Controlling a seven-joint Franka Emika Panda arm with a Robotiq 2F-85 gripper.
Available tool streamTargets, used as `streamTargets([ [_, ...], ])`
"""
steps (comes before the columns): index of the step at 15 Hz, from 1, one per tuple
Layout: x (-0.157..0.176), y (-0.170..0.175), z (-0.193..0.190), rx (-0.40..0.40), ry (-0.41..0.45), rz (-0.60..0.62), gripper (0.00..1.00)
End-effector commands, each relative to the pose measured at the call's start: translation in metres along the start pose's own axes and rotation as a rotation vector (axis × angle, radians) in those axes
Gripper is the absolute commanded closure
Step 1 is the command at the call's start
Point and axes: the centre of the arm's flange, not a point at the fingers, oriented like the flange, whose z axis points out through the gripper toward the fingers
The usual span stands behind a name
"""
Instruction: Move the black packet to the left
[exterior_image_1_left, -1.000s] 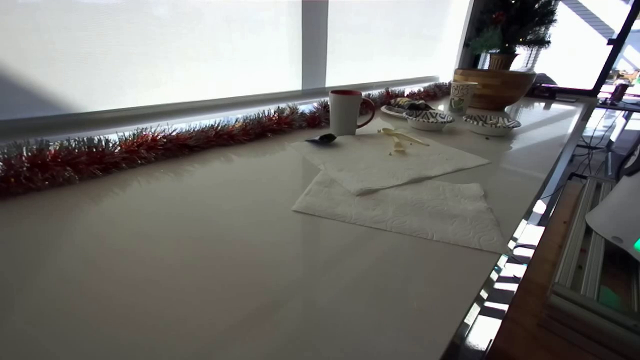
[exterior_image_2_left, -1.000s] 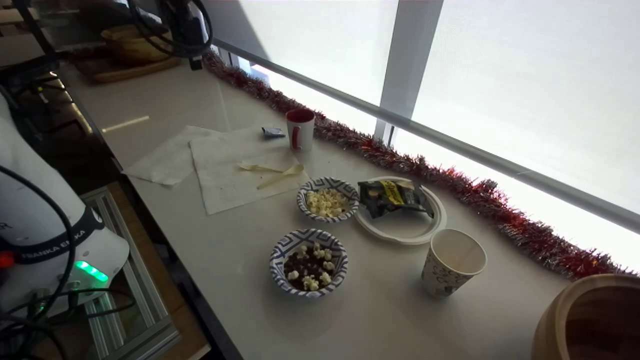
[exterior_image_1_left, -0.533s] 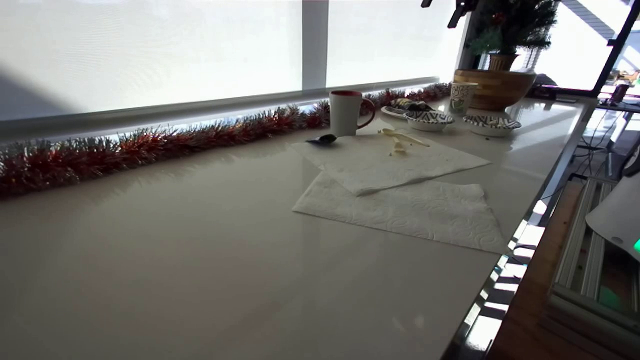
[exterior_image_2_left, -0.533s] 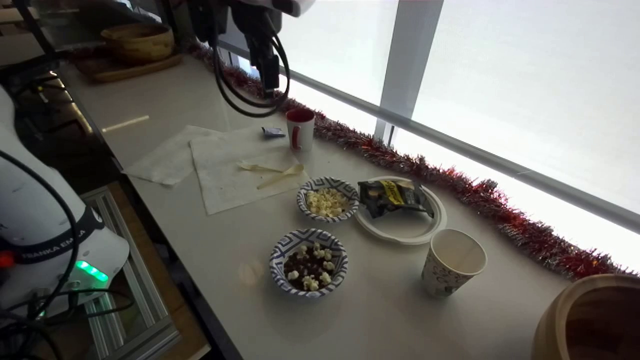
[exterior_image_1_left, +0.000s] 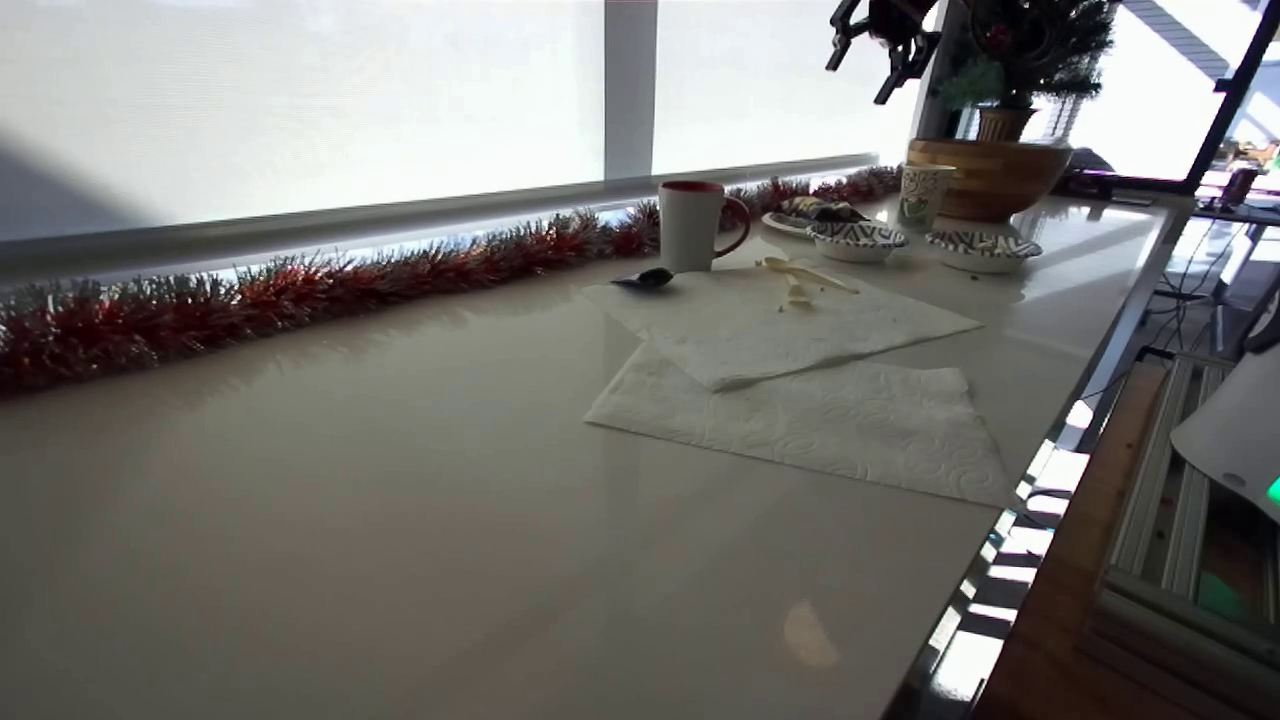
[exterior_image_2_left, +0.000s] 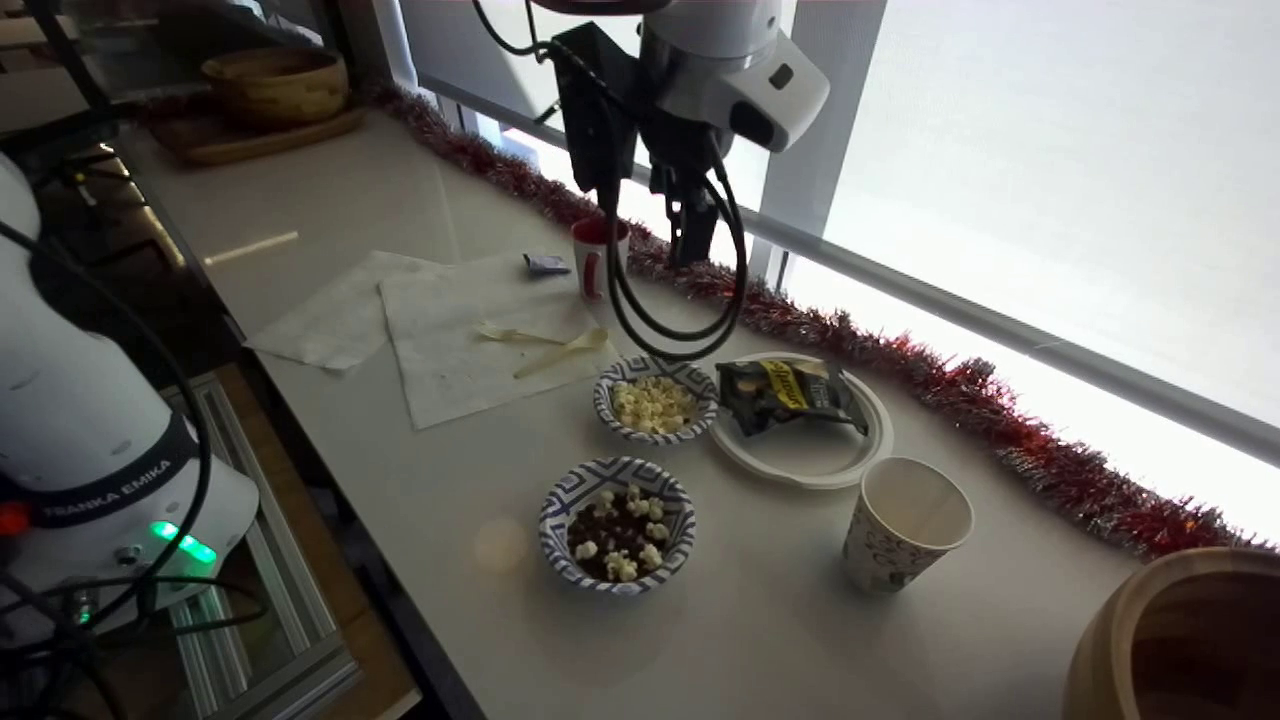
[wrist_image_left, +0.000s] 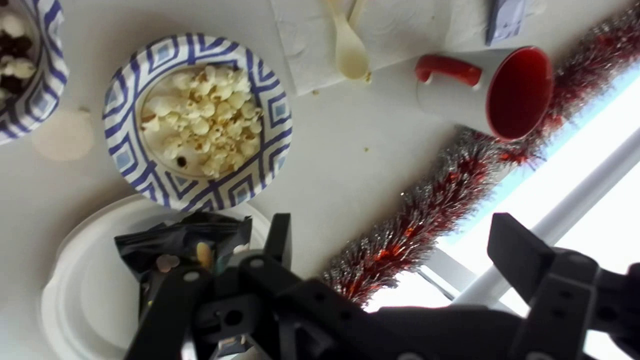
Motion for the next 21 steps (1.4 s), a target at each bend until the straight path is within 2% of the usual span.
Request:
streamTargets([
  [1,0.056,0.030,0.010,-0.057,0.039,-0.001,0.00],
  [4,0.077,0.055,0.023,-0.100,0.074,0.036,0.00],
  [6,0.091,0.073,0.037,-0.160,0.120,0.066,0.00],
  [7,0.097,0.078,0.044,-0.180,0.152,0.092,0.00],
  [8,0.099,0.079,0.049,-0.191,0.143,0.158,0.00],
  [9,0.079,0.077,0.040,-0.165,0.130,0.093,0.00],
  [12,0.088,0.083,0.055,-0.182,0.134,0.139,0.00],
  [14,0.090,0.082,0.054,-0.182,0.138,0.144,0.00],
  [21,0.114,0.099,0.099,-0.168,0.130,0.136,0.00],
])
